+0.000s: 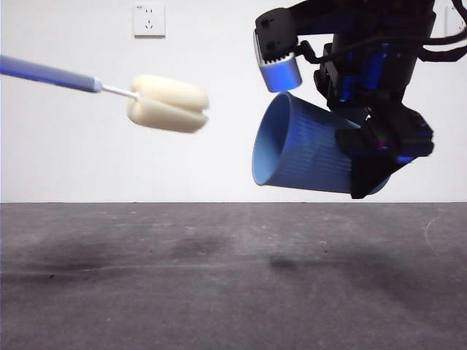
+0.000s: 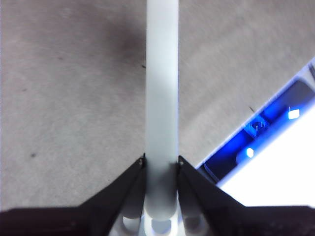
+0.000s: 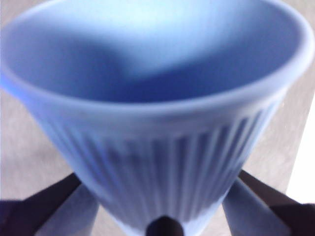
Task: Pick up the cup brush,pick up the cup,insert the brush into the cup,clean the cup,put the cup brush back,put the cup back to the fixed position on the table
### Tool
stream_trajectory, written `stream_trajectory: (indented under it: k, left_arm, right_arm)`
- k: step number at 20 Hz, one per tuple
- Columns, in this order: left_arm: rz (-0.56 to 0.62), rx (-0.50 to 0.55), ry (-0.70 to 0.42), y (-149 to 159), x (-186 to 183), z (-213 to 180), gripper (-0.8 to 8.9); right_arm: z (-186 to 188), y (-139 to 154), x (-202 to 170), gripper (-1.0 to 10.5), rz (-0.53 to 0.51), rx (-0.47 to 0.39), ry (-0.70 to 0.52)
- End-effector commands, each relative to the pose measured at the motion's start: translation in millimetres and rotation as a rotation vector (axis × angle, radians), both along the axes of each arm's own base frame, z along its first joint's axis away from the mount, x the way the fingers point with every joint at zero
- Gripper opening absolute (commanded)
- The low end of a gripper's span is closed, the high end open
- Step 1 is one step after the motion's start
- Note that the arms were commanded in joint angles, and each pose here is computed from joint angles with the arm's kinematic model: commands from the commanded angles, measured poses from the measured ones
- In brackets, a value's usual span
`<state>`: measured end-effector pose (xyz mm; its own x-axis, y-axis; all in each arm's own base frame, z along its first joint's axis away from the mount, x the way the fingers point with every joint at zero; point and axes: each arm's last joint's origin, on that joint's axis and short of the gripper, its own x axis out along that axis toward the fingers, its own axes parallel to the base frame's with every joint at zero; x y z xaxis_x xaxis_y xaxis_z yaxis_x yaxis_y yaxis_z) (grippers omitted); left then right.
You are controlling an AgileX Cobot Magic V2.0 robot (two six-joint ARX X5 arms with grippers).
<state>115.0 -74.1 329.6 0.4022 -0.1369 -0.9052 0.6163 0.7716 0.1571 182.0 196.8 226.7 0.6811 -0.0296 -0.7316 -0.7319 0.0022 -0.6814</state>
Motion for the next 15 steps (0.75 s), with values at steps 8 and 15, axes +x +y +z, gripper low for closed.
stream_trajectory:
  k: [8, 15]
  left_arm:
    - [0.310, -0.293, -0.145, -13.1, 33.1, -35.0, -0.09]
    - [0.445, -0.395, -0.132, -36.8, 77.5, -72.8, -0.09]
  right_arm:
    - [56.3, -14.4, -19.2, -0.1, -0.487, 0.960, 0.062]
    - [108.0, -40.2, -46.0, -0.1, -0.422, 1.389, 0.132]
